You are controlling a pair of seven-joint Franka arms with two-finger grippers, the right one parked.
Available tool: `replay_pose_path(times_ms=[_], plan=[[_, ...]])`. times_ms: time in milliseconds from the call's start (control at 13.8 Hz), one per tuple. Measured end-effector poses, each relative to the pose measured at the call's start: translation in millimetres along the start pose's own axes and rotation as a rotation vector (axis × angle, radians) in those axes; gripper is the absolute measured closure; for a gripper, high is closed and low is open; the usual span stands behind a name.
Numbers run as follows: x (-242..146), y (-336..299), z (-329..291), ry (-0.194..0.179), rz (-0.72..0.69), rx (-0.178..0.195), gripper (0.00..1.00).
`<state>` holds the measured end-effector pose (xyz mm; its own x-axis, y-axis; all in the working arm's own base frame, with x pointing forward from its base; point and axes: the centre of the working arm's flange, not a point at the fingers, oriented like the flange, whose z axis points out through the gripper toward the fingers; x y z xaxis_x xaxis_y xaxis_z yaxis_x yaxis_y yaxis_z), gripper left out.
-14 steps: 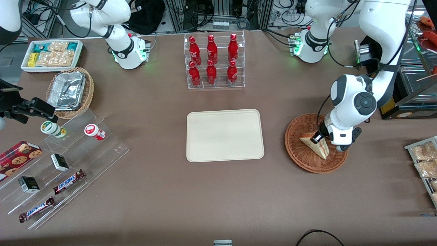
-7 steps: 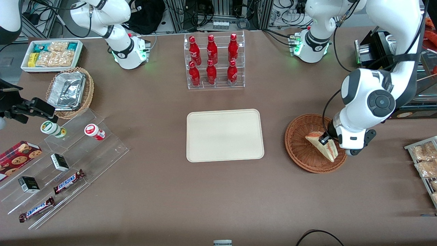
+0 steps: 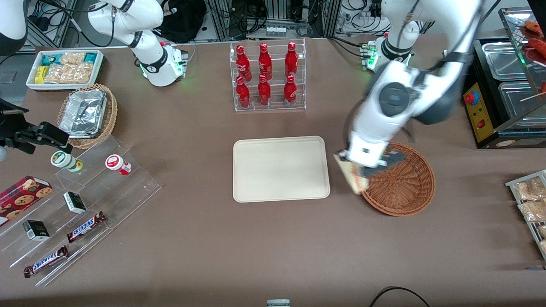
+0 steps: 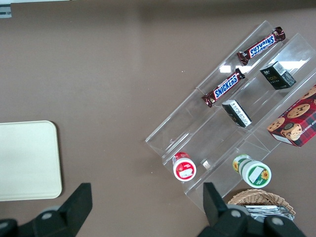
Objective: Place sandwich from basket to tray
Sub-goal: 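Lift the sandwich and carry it over the cream tray, then lower the sandwich onto the tray and open the left gripper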
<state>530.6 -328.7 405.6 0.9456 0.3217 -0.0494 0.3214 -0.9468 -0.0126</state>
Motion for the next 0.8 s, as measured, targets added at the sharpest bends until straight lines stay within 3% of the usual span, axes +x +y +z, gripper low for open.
replay_pose_path(times_ms=[218, 364, 800], plan=[[-50, 71, 41, -0.002, 0.144, 0.018, 0.87], [-69, 103, 72, 0.022, 0.211, 0.003, 0.87], [-97, 139, 132, 0.044, 0.291, -0.042, 0.87]])
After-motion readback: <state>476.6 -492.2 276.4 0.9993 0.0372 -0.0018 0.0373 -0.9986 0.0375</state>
